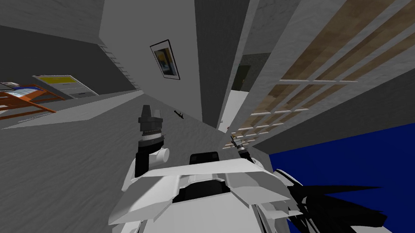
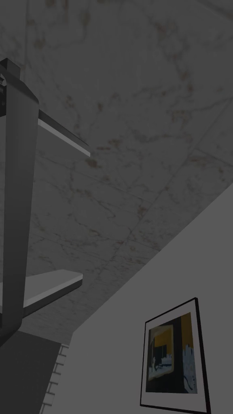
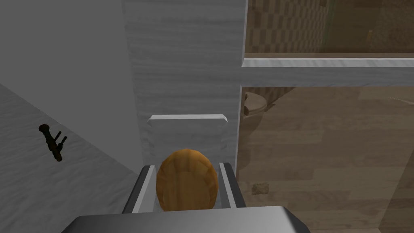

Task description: Pull the door open

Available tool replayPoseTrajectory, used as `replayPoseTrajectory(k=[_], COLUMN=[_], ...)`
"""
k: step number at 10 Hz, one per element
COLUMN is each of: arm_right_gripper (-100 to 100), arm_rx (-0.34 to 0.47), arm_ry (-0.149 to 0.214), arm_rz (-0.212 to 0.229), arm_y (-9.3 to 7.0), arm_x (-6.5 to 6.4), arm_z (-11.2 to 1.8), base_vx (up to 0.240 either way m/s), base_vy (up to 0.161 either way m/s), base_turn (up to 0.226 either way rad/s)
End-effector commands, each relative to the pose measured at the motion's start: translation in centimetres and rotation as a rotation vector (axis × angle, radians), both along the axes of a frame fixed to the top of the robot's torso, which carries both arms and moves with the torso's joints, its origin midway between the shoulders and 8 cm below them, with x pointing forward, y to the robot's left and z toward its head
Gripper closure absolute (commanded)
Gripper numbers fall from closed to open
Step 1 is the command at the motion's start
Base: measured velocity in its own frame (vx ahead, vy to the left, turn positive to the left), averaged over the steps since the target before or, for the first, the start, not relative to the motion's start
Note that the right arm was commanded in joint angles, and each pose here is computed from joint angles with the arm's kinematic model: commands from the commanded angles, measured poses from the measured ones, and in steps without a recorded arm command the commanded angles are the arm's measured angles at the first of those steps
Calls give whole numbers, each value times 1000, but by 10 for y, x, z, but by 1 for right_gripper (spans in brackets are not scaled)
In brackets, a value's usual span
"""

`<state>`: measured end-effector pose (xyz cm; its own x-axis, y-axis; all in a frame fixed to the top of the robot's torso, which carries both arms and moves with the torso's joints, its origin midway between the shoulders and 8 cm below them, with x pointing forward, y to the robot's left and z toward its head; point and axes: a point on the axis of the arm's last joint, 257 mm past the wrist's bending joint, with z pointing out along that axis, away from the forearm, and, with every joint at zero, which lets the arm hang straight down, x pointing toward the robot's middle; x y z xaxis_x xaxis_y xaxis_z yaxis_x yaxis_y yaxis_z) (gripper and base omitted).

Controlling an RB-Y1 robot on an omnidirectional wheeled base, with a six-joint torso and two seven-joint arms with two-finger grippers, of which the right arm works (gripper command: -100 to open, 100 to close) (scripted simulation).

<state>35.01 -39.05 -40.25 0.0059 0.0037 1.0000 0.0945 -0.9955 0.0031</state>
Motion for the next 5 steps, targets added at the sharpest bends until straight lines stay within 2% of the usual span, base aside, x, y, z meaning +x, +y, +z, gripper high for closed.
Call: replayPoseTrajectory(k=[1, 2, 3, 5], arm_right_gripper=[100, 100, 100, 100], arm_rx=[3, 3, 3, 3], arm_ry=[-6, -6, -4, -2], arm_rz=[18, 31, 22, 32], arm_y=[1, 0, 0, 0], arm_x=[-7, -12, -8, -14], arm_z=[2, 2, 2, 1], base_vx=[-189, -205, -87, -155], base_vy=[-85, -68, -24, -62], base_turn=[98, 132, 27, 169])
